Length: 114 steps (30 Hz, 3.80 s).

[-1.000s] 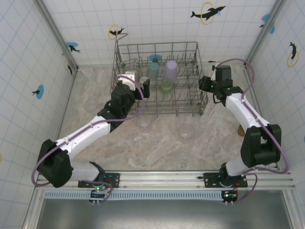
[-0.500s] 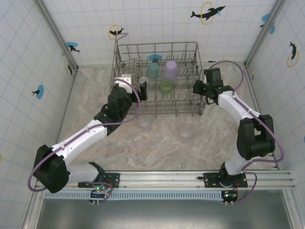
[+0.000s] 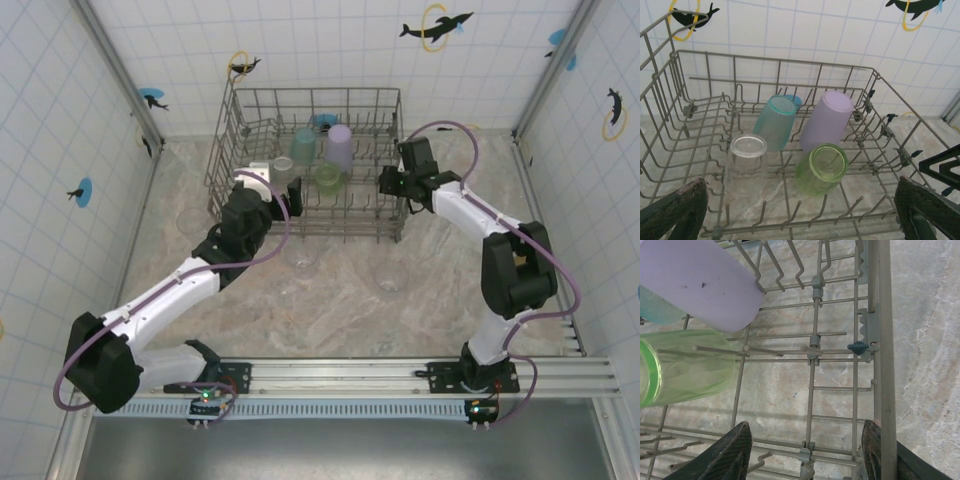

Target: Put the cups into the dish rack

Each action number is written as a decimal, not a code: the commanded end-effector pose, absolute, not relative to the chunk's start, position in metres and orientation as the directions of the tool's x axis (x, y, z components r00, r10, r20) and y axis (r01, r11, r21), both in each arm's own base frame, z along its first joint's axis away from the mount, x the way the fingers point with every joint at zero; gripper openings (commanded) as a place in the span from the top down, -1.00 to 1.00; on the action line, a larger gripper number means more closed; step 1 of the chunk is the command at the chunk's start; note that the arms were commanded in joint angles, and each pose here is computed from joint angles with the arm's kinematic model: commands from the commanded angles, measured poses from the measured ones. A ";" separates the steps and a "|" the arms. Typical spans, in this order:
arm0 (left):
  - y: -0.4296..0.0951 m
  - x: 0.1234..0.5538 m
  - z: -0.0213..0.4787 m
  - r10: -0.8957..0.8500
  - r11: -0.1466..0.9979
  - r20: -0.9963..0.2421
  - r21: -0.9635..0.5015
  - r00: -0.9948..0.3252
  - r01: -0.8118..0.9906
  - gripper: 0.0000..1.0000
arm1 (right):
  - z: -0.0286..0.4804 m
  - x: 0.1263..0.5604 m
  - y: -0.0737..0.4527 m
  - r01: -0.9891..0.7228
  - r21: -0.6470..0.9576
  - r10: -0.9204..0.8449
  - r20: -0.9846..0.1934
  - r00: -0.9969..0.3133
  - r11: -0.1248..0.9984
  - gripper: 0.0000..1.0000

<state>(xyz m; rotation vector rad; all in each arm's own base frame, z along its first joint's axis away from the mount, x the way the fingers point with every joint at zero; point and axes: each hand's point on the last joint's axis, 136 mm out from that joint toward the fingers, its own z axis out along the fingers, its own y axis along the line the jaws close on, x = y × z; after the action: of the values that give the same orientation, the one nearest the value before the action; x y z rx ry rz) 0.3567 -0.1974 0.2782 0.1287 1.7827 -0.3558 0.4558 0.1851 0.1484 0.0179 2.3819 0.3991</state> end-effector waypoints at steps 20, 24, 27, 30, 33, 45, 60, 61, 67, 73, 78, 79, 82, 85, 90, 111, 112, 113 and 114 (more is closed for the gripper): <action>-0.209 0.346 0.284 -0.144 0.904 -0.948 -0.243 -0.284 0.351 -0.95 | 0.211 0.370 0.012 0.274 0.153 0.309 -0.603 -0.735 0.950 -0.35; -0.213 0.342 0.286 -0.155 0.887 -0.943 -0.264 -0.294 0.378 -0.95 | 0.196 0.336 -0.025 0.378 0.090 0.359 -0.572 -0.738 0.921 -0.36; -0.216 0.339 0.286 -0.163 0.874 -0.941 -0.277 -0.297 0.398 -0.95 | 0.184 0.314 -0.046 0.443 0.039 0.391 -0.543 -0.743 0.895 -0.37; -0.221 0.338 0.283 -0.170 0.860 -0.935 -0.295 -0.310 0.416 -0.95 | 0.169 0.297 -0.060 0.498 0.009 0.432 -0.512 -0.743 0.867 -0.36; -0.232 0.337 0.281 -0.167 0.834 -0.926 -0.316 -0.338 0.453 -0.95 | 0.152 0.285 -0.066 0.531 0.016 0.468 -0.494 -0.732 0.847 -0.36; -0.245 0.330 0.274 -0.144 0.791 -0.921 -0.327 -0.363 0.517 -0.95 | 0.106 0.276 -0.089 0.614 0.046 0.570 -0.433 -0.698 0.788 -0.29; -0.241 0.333 0.271 -0.149 0.808 -0.916 -0.330 -0.373 0.488 -0.95 | 0.079 0.297 -0.094 0.589 0.041 0.556 -0.393 -0.733 0.807 -0.02; -0.241 0.334 0.270 -0.149 0.809 -0.915 -0.331 -0.375 0.485 -0.95 | 0.076 0.296 -0.095 0.589 0.034 0.554 -0.388 -0.736 0.807 -0.01; -0.240 0.336 0.271 -0.157 0.815 -0.912 -0.336 -0.379 0.472 -0.95 | 0.065 0.293 -0.099 0.592 0.026 0.558 -0.367 -0.744 0.806 0.30; -0.242 0.338 0.273 -0.167 0.814 -0.908 -0.347 -0.384 0.466 -0.95 | 0.056 0.294 -0.096 0.589 0.048 0.566 -0.346 -0.748 0.807 0.88; -0.242 0.342 0.275 -0.171 0.820 -0.907 -0.348 -0.385 0.455 -0.95 | 0.061 0.300 -0.090 0.582 0.097 0.573 -0.362 -0.735 0.807 1.00; -0.243 0.342 0.276 -0.172 0.819 -0.906 -0.349 -0.386 0.455 -0.95 | 0.063 0.302 -0.089 0.579 0.107 0.574 -0.363 -0.734 0.808 1.00; -0.244 0.346 0.279 -0.174 0.820 -0.905 -0.352 -0.389 0.451 -0.95 | 0.074 0.311 -0.080 0.555 0.153 0.567 -0.379 -0.731 0.818 1.00; -0.246 0.349 0.282 -0.182 0.821 -0.902 -0.358 -0.391 0.445 -0.95 | 0.093 0.324 -0.071 0.514 0.190 0.543 -0.419 -0.728 0.836 1.00; -0.247 0.356 0.283 -0.182 0.833 -0.900 -0.355 -0.397 0.424 -0.95 | 0.124 0.348 -0.056 0.441 0.259 0.511 -0.475 -0.717 0.859 1.00; -0.283 0.399 0.317 -0.258 0.795 -0.879 -0.429 -0.401 0.428 -0.95 | 0.232 0.420 0.059 -0.054 0.594 0.403 -0.607 -0.685 0.802 1.00; -0.285 0.401 0.319 -0.258 0.791 -0.878 -0.431 -0.403 0.433 -0.95 | 0.237 0.422 0.060 -0.066 0.605 0.408 -0.610 -0.679 0.794 1.00; -0.288 0.401 0.319 -0.261 0.786 -0.876 -0.437 -0.406 0.438 -0.95 | 0.243 0.423 0.064 -0.085 0.615 0.412 -0.618 -0.669 0.784 1.00; -0.290 0.402 0.321 -0.266 0.781 -0.873 -0.443 -0.408 0.441 -0.95 | 0.249 0.423 0.067 -0.103 0.625 0.417 -0.625 -0.660 0.773 1.00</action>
<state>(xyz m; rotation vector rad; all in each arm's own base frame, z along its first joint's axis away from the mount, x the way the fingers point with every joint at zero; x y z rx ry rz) 0.3981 -0.2842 0.3045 0.1449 1.8650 -0.7251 0.4096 0.0516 0.2054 0.3176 2.2885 0.7076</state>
